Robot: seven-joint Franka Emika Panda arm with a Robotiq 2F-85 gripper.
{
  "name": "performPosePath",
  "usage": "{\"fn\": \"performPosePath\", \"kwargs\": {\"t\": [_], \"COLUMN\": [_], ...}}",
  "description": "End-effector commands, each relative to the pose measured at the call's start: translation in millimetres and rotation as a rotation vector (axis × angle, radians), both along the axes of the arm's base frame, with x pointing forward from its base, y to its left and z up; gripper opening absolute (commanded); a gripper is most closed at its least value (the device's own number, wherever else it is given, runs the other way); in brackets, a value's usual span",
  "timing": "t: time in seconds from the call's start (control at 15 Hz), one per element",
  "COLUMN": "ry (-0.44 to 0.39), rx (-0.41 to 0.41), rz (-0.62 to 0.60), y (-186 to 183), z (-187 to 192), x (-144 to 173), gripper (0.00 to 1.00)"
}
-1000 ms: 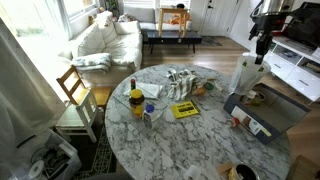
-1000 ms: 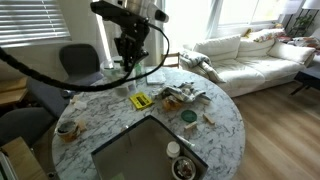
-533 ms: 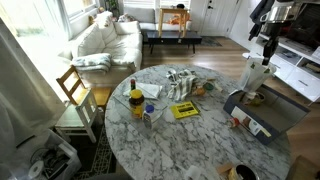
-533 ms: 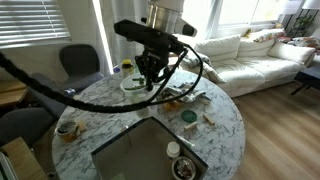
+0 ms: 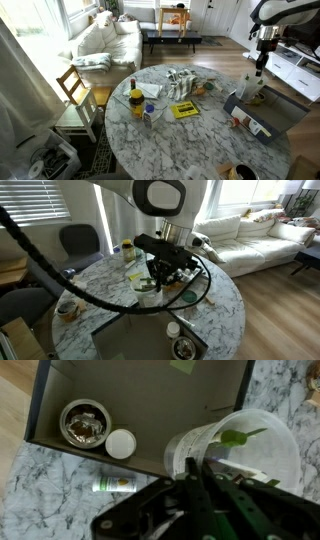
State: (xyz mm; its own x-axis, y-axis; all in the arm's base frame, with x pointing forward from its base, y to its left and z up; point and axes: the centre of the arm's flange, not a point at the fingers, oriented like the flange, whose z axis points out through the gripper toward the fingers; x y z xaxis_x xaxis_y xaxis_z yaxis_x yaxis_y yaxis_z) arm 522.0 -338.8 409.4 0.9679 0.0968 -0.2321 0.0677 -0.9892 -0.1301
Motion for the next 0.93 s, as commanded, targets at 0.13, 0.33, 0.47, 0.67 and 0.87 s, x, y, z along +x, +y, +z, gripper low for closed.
{"fn": "performPosePath", "kwargs": {"t": [0.13, 0.33, 0.47, 0.67, 0.87], "ry": [0.027, 0.029, 0.024, 0.026, 0.049], "rx": [-0.009, 0.004, 0.005, 0.015, 0.027], "rz": [0.025, 0.015, 0.008, 0.003, -0.005], "y": [-13.8, -16.1, -14.4, -14.3, -14.0], "z": [-35.8, -54.1, -64.7, -77.3, -88.0], "x": [-5.6, -1.5, 1.4, 3.9, 3.4], "gripper": [0.01, 0.01, 0.01, 0.01, 0.01]}}
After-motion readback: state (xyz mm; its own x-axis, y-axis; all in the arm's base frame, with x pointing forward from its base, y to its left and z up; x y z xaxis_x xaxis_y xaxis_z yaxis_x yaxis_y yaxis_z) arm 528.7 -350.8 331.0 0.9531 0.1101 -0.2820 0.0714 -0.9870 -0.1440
